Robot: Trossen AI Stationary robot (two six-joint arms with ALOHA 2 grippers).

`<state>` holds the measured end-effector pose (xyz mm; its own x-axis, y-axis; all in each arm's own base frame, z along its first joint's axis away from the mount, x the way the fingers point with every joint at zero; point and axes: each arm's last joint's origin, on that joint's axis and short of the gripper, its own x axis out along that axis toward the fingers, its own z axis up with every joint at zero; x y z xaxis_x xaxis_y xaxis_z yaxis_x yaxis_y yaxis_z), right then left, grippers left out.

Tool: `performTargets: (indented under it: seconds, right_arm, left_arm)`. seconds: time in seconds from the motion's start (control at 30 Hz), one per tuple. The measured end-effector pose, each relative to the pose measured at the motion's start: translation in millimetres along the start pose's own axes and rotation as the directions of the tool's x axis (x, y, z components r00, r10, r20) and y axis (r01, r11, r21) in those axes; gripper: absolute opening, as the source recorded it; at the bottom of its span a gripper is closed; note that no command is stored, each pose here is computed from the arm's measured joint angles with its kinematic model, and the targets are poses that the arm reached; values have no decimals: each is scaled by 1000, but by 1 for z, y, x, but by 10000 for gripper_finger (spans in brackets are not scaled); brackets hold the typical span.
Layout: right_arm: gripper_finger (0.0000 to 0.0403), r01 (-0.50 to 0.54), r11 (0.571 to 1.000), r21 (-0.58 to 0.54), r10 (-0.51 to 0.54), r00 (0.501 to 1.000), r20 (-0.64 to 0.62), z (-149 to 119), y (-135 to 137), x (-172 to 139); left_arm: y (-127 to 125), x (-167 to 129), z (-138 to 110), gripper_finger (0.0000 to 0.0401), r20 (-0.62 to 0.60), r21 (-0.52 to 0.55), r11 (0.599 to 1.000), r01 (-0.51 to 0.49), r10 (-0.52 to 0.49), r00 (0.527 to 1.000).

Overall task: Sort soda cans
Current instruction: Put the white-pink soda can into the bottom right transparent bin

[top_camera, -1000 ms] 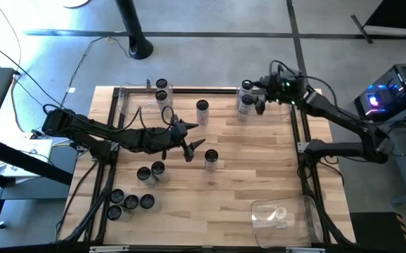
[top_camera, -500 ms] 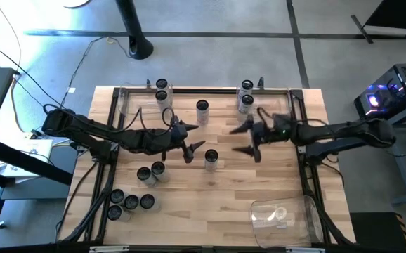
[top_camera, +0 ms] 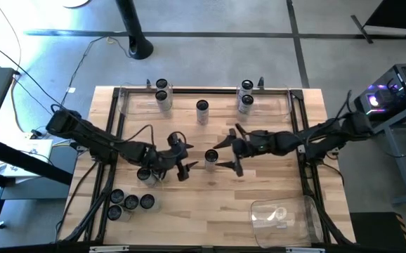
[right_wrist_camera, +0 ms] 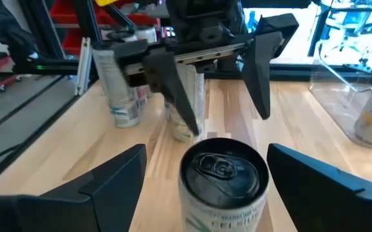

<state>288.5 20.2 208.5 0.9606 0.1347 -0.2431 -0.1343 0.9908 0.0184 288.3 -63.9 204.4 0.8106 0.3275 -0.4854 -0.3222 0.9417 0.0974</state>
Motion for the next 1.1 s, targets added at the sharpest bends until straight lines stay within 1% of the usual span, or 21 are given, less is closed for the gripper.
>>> performTargets:
  seconds: [0.17,0.27,0.43,0.57,0.7,0.97,1.1]
  right_arm:
    - [319,4,1000,1,-4,999,-38,-6,-2,18]
    - [319,13,1000,-2,-13,999,-41,-7,-3,27]
    - [319,46,999,-3,-46,997,-54,-8,-4,33]
    - [319,41,999,-1,-41,995,-92,-11,-4,35]
    - [319,41,999,-14,-41,999,-33,0,-4,35]
    - [319,42,999,16,-41,994,-102,-9,-4,36]
    - [318,43,999,22,-40,993,-112,-13,-3,39]
  left_arm:
    - [-6,17,-4,314,40,7,1000,-2,2,999]
    - [-8,24,-8,314,35,7,1000,-9,9,999]
    - [-11,31,-10,314,55,-4,1000,-7,7,998]
    - [-12,32,-11,314,57,2,1000,-6,6,998]
    - [-11,31,-10,314,60,16,1000,-6,5,998]
    - [-11,31,-9,314,65,16,1000,-5,4,998]
    - [-11,31,-9,314,65,16,1000,-5,4,998]
